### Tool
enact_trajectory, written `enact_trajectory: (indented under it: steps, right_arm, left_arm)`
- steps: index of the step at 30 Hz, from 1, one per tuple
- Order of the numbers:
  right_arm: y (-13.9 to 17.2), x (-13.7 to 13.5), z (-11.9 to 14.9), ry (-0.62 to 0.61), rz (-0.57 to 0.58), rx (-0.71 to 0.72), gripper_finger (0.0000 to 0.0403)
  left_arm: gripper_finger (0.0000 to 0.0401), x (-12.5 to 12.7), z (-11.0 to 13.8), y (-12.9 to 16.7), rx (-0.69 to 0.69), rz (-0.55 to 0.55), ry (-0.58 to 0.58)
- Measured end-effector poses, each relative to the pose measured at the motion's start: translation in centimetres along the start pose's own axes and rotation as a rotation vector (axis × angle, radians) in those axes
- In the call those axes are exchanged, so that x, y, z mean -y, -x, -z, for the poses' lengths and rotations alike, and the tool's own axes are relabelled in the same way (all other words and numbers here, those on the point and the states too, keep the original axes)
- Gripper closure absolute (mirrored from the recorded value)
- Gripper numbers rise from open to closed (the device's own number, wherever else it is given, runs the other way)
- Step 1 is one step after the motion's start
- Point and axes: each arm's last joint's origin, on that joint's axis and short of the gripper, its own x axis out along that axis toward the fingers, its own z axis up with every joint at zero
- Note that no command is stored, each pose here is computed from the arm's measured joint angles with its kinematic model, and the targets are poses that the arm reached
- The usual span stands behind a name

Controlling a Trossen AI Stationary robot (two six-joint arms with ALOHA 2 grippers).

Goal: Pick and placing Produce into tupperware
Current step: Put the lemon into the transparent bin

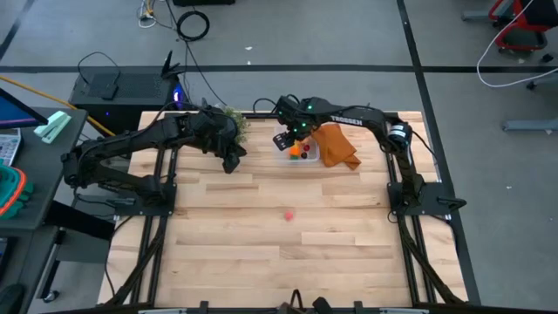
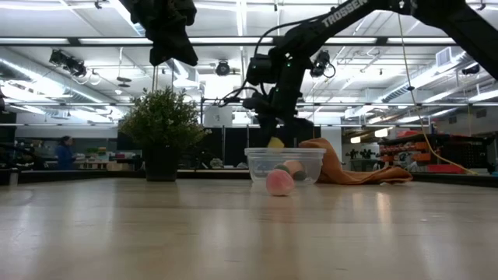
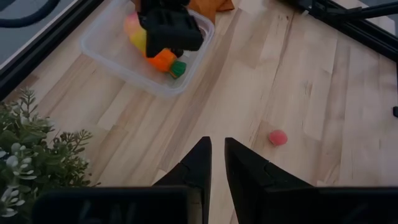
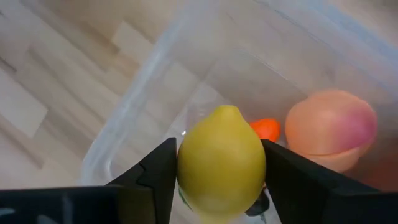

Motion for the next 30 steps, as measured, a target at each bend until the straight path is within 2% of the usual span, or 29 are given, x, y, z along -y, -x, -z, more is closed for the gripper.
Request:
enact_trajectory:
  steps: [5,14,30]
  right_arm:
    - [-0.5,0.1,-0.1,-0.115,-0.007,-0.004,0.0227]
    - [-0.7,-0.1,-1.3,-0.324,-0.078,0.081,0.0228]
    - [-1.4,1.0,-1.7,-0.386,-0.022,0.102,0.0229]
  left_arm:
    - [0.0348,0.0,0.0,0.0,0.0,0.0,0.0]
    - [0.0348,0.0,0.0,0.0,-0.001,0.0,0.0]
    - [0.0349,0.0,0.0,0.0,-0.003,-0.001,0.001]
